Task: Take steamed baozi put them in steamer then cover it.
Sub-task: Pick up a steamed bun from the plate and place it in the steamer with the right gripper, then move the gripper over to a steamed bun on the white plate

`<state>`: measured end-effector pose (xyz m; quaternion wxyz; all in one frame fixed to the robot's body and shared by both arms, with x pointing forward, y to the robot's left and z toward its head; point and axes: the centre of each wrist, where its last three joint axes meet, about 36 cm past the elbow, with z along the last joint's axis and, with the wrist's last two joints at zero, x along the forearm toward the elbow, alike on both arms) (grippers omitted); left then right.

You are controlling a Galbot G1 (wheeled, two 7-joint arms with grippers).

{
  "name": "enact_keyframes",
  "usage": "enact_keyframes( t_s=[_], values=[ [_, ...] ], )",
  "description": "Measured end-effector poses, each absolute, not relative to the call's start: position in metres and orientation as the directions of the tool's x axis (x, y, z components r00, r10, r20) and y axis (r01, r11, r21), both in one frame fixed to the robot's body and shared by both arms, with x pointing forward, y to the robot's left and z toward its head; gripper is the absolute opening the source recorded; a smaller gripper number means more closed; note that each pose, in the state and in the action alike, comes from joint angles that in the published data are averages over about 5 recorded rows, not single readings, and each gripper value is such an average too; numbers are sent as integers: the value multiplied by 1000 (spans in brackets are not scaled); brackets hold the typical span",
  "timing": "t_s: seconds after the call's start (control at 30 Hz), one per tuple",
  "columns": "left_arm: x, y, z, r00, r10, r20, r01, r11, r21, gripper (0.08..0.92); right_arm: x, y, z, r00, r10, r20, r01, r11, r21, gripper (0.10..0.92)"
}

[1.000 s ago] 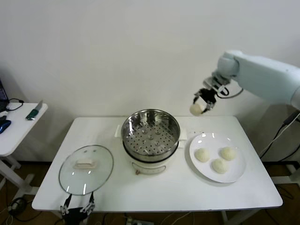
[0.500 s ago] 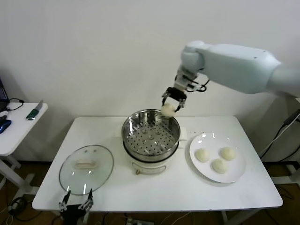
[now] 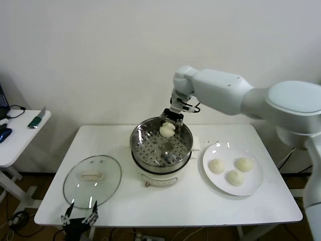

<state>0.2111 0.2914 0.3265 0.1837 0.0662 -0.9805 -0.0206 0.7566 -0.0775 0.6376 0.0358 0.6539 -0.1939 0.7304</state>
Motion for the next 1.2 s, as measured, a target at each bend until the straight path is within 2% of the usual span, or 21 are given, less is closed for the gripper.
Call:
enact_keyframes(
  t_s=[0.53, 0.63, 0.77, 0.9, 1.2],
  values=[
    [214, 292, 326, -926, -138, 352, -124, 990, 64, 823, 770, -69, 605, -142, -216, 966, -329, -910, -252, 646],
    [214, 291, 326, -926, -138, 353, -124, 990, 64, 823, 770, -69, 605, -142, -221, 965, -325, -910, -257, 670],
    [214, 291, 326, -926, -138, 352, -124, 990, 62, 823, 770, -70, 606, -141, -227, 964, -323, -910, -261, 761],
    [215, 289, 326, -926, -136, 351, -123, 991, 58, 823, 770, -73, 612, -142, -235, 961, -320, -908, -270, 816],
    [215, 287, 328, -928, -135, 348, -123, 991, 57, 823, 767, -93, 660, -151, -250, 956, -356, -889, -288, 823]
  ],
)
